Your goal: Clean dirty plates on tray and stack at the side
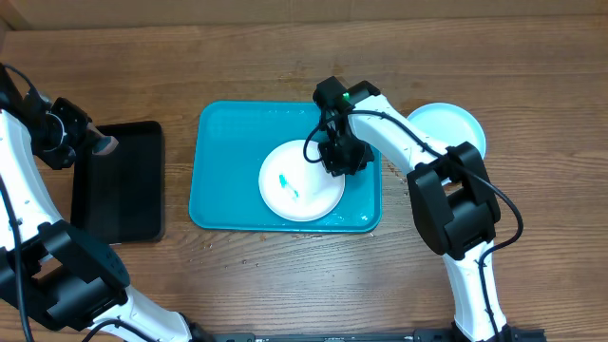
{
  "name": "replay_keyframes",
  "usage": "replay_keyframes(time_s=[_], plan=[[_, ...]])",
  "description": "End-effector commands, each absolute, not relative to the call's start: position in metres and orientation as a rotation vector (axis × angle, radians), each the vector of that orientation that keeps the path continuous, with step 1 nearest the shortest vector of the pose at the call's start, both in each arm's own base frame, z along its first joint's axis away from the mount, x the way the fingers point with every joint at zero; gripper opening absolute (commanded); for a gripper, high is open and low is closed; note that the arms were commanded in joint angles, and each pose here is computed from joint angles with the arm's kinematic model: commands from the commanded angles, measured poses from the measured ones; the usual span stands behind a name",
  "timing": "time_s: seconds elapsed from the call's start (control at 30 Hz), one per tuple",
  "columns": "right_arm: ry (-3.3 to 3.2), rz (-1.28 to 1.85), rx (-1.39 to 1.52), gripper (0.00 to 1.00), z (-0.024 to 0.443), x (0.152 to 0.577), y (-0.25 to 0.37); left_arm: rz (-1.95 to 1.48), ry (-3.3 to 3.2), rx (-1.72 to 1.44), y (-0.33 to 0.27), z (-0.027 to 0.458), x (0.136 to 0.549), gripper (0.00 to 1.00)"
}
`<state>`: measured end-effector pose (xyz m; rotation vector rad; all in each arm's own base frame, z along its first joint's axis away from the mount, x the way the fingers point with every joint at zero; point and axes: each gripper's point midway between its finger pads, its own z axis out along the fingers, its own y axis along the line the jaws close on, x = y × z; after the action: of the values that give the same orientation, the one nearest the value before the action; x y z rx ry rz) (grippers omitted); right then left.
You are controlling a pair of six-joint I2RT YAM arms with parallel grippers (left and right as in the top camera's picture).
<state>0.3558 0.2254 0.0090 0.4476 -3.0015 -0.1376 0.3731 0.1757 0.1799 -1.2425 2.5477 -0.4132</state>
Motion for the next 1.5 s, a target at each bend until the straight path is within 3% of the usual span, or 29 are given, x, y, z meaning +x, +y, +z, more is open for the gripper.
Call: replay_keyframes(time_s=[0.0, 0.2, 0.53, 0.7, 0.77, 1.0, 1.23, 1.3, 1.4, 1.43, 1.47], plan=[[-3.016, -0.138, 0.396, 0.23, 0.018, 0.357, 0.219, -0.343, 2.565, -1.210, 0.181, 0.178, 0.373, 0.04], [-3.076, -0.286, 0.213, 0.19, 0.019, 0.365, 0.251, -0.173, 2.580, -1.314, 0.202, 0.139, 0.366, 0.04], [-3.110, -0.273, 0.299, 0.20, 0.019, 0.356, 0.280, -0.312, 2.675, -1.350, 0.190, 0.060, 0.372, 0.06], [-3.110, -0.270, 0.307, 0.28, 0.019, 0.355, 0.281, -0.304, 2.698, -1.357, 0.191, 0.050, 0.371, 0.39], [-3.111, -0.271, 0.307, 0.38, 0.019, 0.355, 0.281, -0.291, 2.699, -1.358, 0.192, 0.047, 0.371, 0.50], [-3.109, -0.269, 0.304, 0.43, 0.019, 0.354, 0.281, -0.220, 2.721, -1.375, 0.198, 0.043, 0.364, 0.66], [-3.112, -0.270, 0.244, 0.44, 0.019, 0.354, 0.282, -0.156, 2.800, -1.457, 0.196, 0.010, 0.341, 0.64], [-3.111, -0.272, 0.249, 0.52, 0.019, 0.353, 0.283, -0.154, 2.792, -1.450, 0.198, 0.004, 0.344, 0.66], [-3.104, -0.260, 0.248, 0.53, 0.018, 0.351, 0.282, -0.142, 2.766, -1.427, 0.204, 0.004, 0.351, 0.65], [-3.105, -0.261, 0.249, 0.51, 0.019, 0.351, 0.282, -0.141, 2.762, -1.424, 0.204, 0.004, 0.352, 0.58], [-3.106, -0.263, 0.248, 0.48, 0.019, 0.352, 0.282, -0.140, 2.758, -1.422, 0.205, 0.004, 0.353, 0.43]])
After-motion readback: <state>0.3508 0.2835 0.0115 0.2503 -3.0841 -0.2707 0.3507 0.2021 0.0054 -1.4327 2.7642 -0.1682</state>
